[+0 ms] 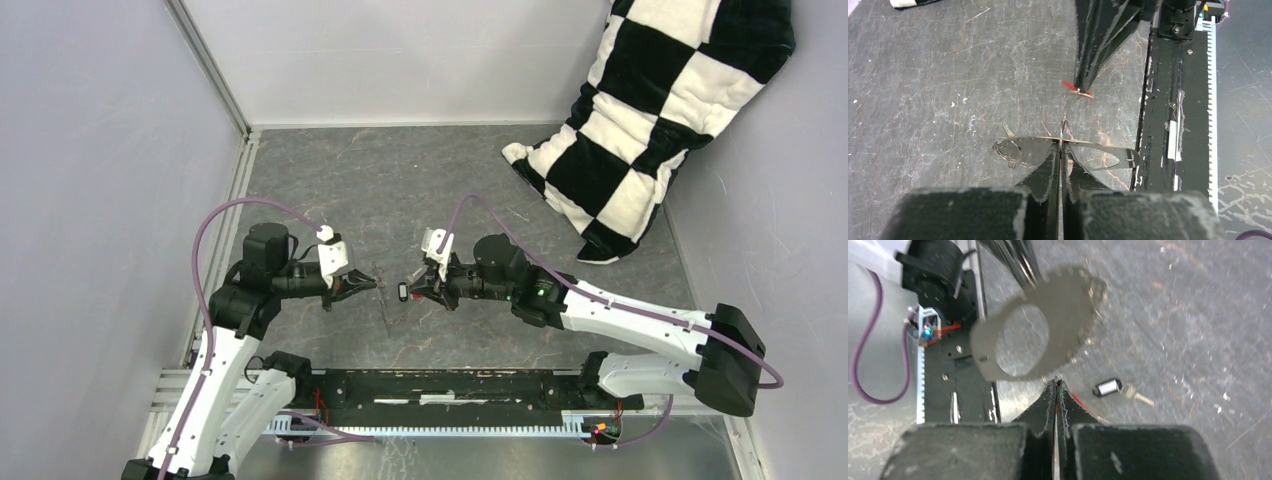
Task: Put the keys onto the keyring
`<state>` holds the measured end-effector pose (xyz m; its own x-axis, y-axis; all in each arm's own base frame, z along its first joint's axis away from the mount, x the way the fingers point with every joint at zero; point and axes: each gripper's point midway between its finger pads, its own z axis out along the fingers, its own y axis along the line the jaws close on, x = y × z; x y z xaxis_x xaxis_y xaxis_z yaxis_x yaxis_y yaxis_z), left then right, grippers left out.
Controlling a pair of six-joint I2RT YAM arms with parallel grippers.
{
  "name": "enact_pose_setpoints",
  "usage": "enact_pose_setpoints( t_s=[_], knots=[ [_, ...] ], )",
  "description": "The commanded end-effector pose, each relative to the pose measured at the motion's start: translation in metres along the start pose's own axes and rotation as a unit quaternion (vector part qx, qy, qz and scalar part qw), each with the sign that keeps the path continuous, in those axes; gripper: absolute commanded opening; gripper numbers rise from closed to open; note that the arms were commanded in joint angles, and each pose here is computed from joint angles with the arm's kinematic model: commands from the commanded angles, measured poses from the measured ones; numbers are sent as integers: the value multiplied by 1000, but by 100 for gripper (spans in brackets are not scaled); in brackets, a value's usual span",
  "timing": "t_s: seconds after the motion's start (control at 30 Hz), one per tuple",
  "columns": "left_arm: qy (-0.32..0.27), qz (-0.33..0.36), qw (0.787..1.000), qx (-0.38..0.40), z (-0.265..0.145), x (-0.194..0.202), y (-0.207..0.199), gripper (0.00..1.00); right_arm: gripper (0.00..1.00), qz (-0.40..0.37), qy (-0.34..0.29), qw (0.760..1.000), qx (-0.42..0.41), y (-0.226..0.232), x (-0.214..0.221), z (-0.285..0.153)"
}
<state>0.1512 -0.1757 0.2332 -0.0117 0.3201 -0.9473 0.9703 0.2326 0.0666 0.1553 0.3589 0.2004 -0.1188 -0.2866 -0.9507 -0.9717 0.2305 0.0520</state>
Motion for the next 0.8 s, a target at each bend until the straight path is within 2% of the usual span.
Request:
enact_pose_setpoints(
  t_s=[0.0, 0.23, 0.77],
  knots=[
    [-6, 2, 1000, -10, -3, -9, 2, 2, 0, -33, -55, 998, 14, 11, -57, -1],
    [-6, 5, 1000, -23, -6, -12, 3, 2, 0, -54, -89, 994, 17, 25, -96, 4],
    [-1, 10, 999, -36, -8, -9, 5, 2, 0, -76, -89, 993, 29, 34, -122, 28]
  ],
)
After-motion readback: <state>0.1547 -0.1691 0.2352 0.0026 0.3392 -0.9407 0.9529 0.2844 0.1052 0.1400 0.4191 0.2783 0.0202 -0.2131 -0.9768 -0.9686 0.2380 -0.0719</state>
